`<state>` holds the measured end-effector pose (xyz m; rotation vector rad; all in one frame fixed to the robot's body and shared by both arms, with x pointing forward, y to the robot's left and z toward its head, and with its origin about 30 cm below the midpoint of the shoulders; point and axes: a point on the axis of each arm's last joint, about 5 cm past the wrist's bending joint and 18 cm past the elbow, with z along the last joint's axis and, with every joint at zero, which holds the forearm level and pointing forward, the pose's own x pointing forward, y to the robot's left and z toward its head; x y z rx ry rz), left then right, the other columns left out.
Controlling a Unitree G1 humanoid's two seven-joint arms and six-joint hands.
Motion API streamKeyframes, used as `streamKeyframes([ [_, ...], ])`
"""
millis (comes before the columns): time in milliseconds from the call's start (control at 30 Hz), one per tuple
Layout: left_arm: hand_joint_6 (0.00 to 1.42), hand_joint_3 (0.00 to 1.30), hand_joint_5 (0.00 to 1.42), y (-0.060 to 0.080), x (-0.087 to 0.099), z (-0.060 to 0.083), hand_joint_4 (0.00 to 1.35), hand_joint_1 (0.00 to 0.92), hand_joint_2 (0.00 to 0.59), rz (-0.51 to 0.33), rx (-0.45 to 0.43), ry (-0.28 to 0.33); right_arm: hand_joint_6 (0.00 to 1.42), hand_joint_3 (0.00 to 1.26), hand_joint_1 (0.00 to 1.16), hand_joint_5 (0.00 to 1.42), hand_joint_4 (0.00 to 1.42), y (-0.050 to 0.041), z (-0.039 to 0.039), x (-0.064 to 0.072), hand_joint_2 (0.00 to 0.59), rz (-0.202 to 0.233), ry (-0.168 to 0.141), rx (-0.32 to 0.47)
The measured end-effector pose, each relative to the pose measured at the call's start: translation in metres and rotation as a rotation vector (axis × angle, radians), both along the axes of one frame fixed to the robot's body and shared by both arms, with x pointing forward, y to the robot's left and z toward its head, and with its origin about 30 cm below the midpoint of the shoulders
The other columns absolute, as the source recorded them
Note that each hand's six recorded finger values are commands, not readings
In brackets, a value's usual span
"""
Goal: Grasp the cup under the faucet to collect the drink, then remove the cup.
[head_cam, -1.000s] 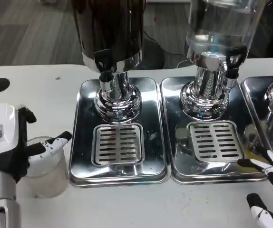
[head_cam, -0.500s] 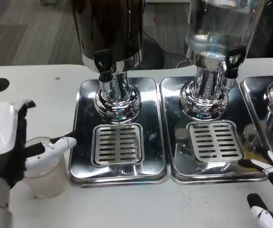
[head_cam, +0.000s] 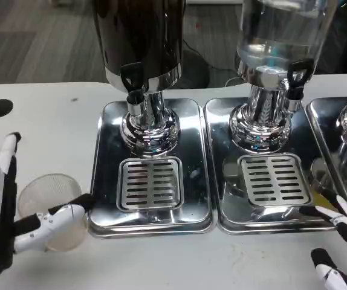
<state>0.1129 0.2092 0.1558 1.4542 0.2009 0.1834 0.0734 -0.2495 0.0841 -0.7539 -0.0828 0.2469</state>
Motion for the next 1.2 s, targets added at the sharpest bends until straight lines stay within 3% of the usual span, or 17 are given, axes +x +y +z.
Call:
streamKeyframes([
  [267, 0.69, 0.10, 0.26, 0.004, -0.002, -0.022, 0.08, 0.074, 0.026, 0.033, -0.004, 0.057, 0.00, 0.22, 0.39, 0.00, 0.00, -0.0001, -0.0027, -0.005, 0.431, -0.008, 0.025, 0.006],
  [433, 0.73, 0.11, 0.32, 0.002, 0.001, -0.036, 0.11, 0.182, 0.045, 0.035, -0.012, 0.101, 0.00, 0.22, 0.39, 0.00, 0.00, -0.0002, -0.0039, -0.009, 0.430, -0.008, 0.034, 0.010],
  [667, 0.78, 0.11, 0.38, -0.005, 0.009, -0.038, 0.14, 0.222, 0.043, 0.007, 0.002, 0.093, 0.00, 0.22, 0.39, 0.00, 0.00, -0.0033, -0.0056, -0.014, 0.424, -0.018, 0.038, 0.021],
  [967, 0.89, 0.24, 0.54, -0.009, 0.010, -0.039, 0.31, 0.292, 0.072, 0.011, 0.024, 0.048, 0.00, 0.22, 0.39, 0.00, 0.00, -0.0097, -0.0078, -0.017, 0.421, -0.047, 0.041, 0.044],
  [1200, 0.94, 0.26, 0.61, -0.009, 0.010, -0.041, 0.36, 0.300, 0.073, 0.021, 0.049, 0.053, 0.00, 0.22, 0.40, 0.00, 0.00, -0.0112, -0.0084, -0.018, 0.421, -0.053, 0.037, 0.061],
])
